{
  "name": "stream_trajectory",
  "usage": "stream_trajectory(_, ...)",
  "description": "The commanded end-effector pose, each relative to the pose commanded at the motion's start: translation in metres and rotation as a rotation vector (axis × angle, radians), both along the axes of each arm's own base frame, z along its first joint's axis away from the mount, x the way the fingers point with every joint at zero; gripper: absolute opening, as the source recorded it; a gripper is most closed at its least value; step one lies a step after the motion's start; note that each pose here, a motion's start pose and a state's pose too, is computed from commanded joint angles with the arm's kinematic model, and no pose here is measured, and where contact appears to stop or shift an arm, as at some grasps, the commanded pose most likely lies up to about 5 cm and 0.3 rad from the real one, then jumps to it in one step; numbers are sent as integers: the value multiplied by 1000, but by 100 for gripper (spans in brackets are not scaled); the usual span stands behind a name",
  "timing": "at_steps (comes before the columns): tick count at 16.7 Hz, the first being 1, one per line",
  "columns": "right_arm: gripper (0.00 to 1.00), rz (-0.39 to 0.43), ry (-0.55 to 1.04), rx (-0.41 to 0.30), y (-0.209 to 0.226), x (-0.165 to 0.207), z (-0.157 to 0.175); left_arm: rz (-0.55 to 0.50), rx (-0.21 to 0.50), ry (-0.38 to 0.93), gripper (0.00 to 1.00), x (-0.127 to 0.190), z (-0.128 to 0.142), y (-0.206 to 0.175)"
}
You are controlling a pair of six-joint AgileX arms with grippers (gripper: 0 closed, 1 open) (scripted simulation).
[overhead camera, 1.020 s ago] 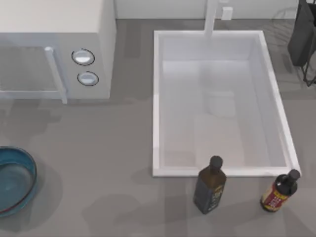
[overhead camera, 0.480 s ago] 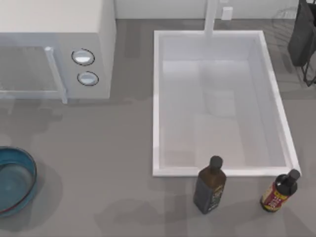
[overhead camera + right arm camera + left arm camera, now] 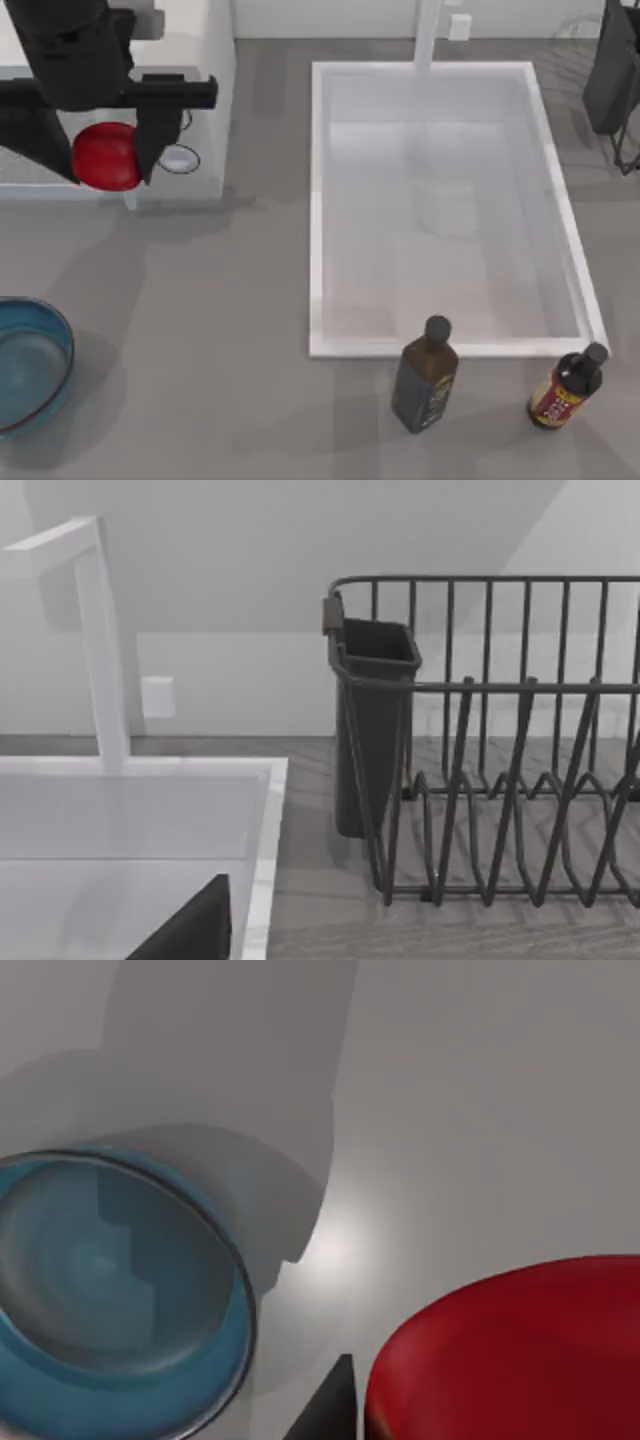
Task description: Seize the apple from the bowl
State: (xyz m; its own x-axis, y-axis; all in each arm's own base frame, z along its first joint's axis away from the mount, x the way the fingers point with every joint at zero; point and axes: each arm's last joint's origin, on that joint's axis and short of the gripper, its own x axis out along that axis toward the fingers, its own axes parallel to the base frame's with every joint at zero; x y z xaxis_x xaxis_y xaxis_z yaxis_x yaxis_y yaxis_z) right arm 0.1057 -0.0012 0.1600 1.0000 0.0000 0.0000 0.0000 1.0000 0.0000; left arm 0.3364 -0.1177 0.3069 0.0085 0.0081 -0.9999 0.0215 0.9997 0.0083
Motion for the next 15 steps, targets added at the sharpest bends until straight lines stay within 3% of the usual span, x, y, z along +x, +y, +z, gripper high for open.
stream_trajectory(4,100,0,0,0,0,0,0,1,-7,9,0,10,-35,-64)
stream_trajectory(11,100,0,0,0,0,0,0,2,-6,13,0,11,-43,-67)
stream_trajectory(15,100,0,0,0,0,0,0,2,-7,10,0,15,-82,-70)
